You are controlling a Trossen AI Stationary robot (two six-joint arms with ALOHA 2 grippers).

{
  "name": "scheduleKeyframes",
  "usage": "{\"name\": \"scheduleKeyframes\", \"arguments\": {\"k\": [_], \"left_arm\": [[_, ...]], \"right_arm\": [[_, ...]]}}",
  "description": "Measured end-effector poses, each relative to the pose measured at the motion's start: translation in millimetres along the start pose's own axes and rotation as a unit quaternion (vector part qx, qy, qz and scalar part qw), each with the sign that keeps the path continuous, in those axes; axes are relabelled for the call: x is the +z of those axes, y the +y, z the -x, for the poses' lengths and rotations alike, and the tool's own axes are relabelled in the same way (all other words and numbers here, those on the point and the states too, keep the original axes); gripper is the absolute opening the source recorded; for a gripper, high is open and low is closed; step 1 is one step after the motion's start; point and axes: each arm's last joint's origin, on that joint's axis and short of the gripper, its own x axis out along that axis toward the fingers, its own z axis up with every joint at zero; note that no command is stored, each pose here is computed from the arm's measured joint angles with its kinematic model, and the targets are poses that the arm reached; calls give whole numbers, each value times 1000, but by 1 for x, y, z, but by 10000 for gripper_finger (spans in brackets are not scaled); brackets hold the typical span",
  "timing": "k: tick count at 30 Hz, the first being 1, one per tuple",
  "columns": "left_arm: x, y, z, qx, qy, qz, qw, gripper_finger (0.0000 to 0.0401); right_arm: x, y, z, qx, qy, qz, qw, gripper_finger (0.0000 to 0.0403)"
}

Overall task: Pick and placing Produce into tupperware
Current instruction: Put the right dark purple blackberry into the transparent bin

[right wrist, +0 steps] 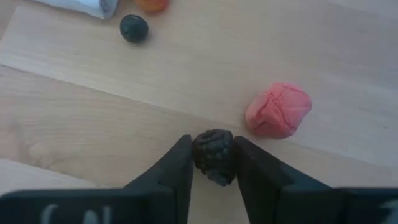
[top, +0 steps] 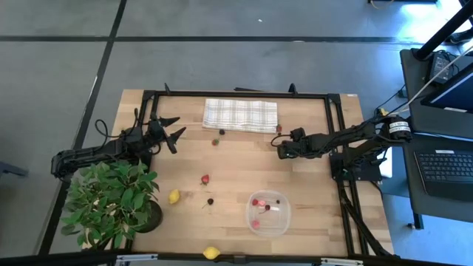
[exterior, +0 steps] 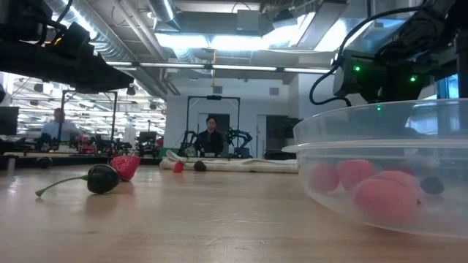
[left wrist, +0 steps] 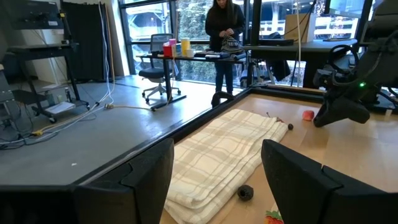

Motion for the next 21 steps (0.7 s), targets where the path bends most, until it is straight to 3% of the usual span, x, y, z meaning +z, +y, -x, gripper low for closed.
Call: {"name": "scheduleKeyframes", "arguments": {"k": [12,16,21], "left_arm": [[0,0,0,0,0,0,1000,237],[0,0,0,0,0,0,1000,237],[0,0,0,0,0,0,1000,237]], "right_arm": [[1,0,1,6,0,24,1000,107],[5,3,8,31,-2,47,998,95],[26,21,35,105,-19,67,992,102]]}}
